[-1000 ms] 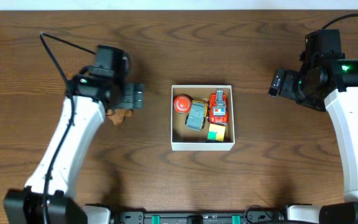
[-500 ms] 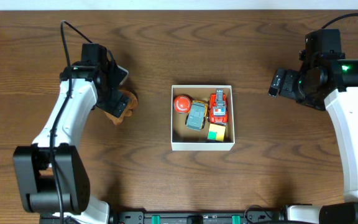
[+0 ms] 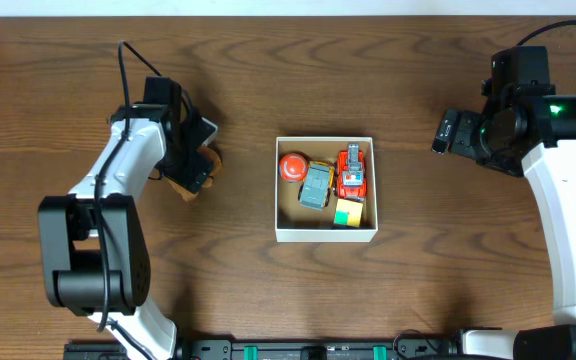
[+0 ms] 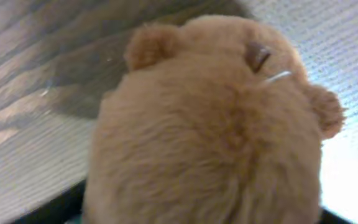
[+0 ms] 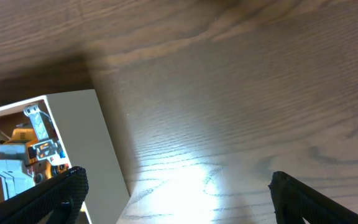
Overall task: Pack container
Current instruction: 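Lower the left gripper onto the brown plush toy and grasp it, then carry the plush toy right and lower it into the box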
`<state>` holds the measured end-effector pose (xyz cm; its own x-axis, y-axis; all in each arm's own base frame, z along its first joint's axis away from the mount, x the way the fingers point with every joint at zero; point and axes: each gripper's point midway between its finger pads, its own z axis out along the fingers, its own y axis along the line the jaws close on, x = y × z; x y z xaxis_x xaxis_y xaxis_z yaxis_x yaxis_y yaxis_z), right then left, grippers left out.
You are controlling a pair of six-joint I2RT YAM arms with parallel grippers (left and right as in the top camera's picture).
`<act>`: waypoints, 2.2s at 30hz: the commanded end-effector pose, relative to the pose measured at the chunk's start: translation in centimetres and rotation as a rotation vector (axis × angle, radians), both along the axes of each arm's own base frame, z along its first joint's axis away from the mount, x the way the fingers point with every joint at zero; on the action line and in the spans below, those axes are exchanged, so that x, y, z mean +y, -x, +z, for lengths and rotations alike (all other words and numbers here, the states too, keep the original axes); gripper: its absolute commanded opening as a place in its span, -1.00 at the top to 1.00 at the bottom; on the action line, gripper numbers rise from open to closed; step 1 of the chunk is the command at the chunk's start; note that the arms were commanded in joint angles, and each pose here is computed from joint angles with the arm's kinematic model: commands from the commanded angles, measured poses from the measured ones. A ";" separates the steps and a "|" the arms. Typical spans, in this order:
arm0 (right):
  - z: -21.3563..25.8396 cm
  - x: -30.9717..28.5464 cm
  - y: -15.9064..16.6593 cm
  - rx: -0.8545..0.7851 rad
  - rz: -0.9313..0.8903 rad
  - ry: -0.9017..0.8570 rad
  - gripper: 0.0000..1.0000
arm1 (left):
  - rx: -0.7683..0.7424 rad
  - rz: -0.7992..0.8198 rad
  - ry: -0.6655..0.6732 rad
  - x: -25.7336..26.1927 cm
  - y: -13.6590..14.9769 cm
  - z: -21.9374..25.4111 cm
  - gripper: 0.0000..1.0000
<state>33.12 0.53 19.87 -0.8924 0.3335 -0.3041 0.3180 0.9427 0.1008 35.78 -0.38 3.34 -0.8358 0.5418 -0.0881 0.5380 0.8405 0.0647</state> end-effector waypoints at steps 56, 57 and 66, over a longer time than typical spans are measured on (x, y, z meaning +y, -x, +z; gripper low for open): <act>0.4 -1.9 0.0 -0.016 -0.029 0.024 -0.93 | -0.164 -0.732 0.101 -25.5 10.1 7.2 0.88; 0.4 -1.9 0.0 -0.016 -0.029 0.024 -0.93 | -0.154 -0.733 0.096 -25.5 10.1 6.8 0.88; 0.4 -1.9 0.0 -0.016 -0.029 0.024 -0.93 | -0.075 -0.733 0.062 -25.2 10.4 4.1 0.69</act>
